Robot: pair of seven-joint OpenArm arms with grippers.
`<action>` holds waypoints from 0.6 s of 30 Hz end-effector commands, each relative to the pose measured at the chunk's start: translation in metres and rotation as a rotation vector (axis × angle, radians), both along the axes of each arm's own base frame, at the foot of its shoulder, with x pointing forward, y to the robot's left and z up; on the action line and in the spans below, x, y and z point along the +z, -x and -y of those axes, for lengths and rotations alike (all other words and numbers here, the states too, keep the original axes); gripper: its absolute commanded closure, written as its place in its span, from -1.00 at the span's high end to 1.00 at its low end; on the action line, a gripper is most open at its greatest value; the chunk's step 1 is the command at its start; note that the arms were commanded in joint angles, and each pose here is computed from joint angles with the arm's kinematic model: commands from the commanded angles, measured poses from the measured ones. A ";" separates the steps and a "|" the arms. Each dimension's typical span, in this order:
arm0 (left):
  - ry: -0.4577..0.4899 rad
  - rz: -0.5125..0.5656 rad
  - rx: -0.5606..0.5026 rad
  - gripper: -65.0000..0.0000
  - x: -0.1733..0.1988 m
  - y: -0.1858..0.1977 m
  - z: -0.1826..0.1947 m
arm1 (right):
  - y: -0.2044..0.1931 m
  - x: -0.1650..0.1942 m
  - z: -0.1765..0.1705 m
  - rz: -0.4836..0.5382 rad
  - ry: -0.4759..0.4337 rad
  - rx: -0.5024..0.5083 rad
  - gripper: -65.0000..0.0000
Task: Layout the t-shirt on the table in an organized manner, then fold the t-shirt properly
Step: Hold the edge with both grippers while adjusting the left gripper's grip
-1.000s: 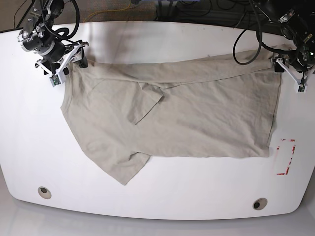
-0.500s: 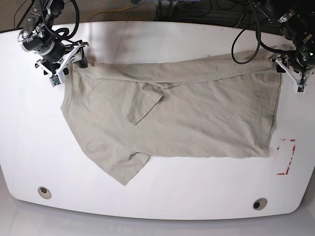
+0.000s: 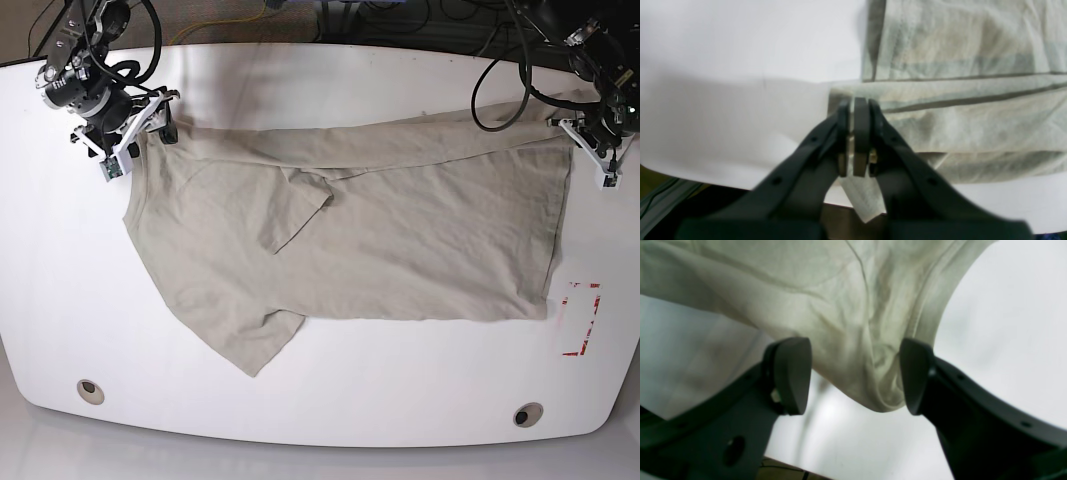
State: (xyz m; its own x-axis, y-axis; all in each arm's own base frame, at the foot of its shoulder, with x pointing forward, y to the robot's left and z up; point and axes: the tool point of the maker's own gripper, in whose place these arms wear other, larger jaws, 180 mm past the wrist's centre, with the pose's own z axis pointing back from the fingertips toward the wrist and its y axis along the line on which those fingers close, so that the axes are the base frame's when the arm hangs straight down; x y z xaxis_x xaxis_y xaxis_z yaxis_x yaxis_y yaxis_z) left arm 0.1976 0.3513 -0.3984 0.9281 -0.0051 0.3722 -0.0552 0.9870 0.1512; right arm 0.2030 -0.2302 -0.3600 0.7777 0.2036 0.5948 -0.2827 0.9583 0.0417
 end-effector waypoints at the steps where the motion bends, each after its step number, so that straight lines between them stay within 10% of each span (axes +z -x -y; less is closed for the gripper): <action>1: -0.026 0.030 -0.005 -0.99 0.011 -0.007 -0.007 | -0.009 0.012 0.002 0.051 -0.002 0.000 0.23; 18: -0.051 0.054 -0.005 -0.99 0.021 -0.009 -0.011 | -0.018 0.003 0.004 0.040 -0.029 -0.019 0.12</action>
